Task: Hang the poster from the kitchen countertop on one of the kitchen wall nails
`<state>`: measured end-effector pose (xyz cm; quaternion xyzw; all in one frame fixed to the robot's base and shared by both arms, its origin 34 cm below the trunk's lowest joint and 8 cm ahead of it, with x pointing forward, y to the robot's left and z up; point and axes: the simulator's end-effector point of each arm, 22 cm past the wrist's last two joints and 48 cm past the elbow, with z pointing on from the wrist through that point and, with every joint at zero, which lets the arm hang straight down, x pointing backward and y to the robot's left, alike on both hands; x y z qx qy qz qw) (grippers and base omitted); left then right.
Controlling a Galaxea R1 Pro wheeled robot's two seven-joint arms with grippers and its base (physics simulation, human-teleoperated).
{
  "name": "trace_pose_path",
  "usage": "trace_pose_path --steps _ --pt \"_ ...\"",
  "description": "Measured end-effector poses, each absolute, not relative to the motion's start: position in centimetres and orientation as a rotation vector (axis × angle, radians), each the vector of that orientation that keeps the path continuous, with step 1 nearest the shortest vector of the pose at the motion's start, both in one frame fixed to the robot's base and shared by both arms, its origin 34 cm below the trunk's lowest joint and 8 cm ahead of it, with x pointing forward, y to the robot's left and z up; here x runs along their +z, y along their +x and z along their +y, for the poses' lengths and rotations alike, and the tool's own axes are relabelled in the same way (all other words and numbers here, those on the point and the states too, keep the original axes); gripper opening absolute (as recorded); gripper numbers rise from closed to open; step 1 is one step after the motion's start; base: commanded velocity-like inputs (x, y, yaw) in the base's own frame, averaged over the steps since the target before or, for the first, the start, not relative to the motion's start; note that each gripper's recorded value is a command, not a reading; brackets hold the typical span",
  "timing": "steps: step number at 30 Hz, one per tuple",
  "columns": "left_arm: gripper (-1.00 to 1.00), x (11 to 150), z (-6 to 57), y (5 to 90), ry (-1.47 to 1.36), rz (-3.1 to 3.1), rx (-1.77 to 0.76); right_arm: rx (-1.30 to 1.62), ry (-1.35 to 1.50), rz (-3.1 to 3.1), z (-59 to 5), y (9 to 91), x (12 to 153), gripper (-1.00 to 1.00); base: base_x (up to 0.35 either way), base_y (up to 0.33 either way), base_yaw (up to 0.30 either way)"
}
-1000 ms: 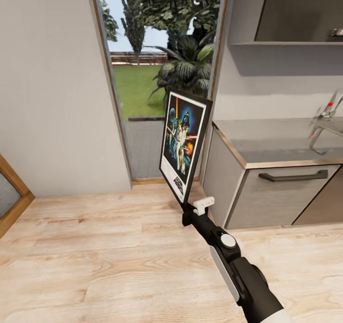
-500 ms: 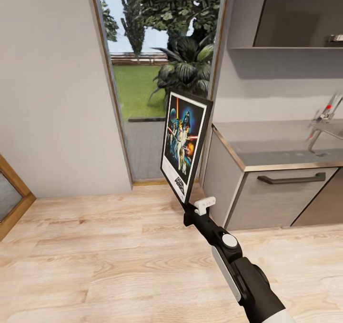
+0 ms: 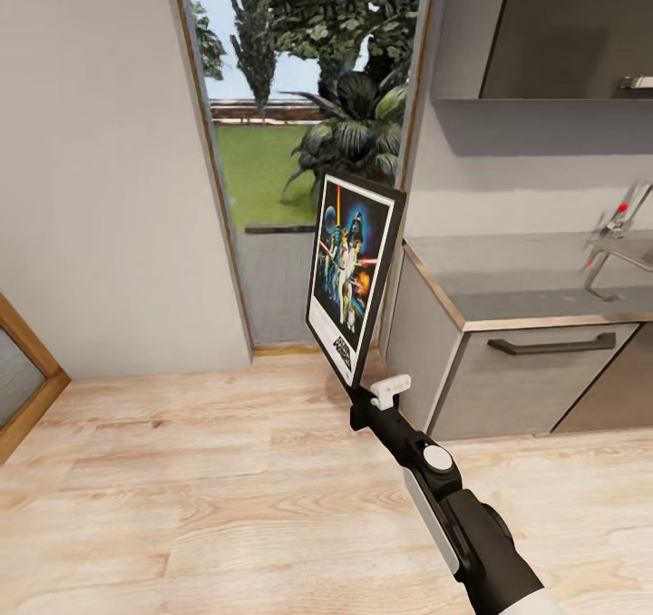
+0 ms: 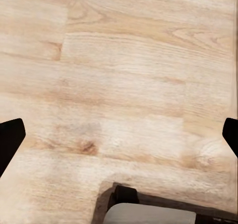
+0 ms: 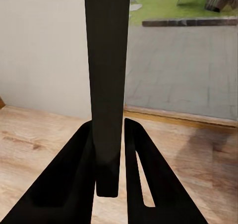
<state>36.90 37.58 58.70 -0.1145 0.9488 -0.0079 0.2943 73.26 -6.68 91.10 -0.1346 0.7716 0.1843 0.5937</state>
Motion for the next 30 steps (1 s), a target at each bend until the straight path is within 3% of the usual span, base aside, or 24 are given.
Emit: trace_pose_path --steps 30 --pt "1.00 61.9 35.8 36.0 -0.319 2.665 -0.087 0.430 -0.313 1.776 -6.6 72.9 95.8 -1.00 0.000 0.000 0.000"
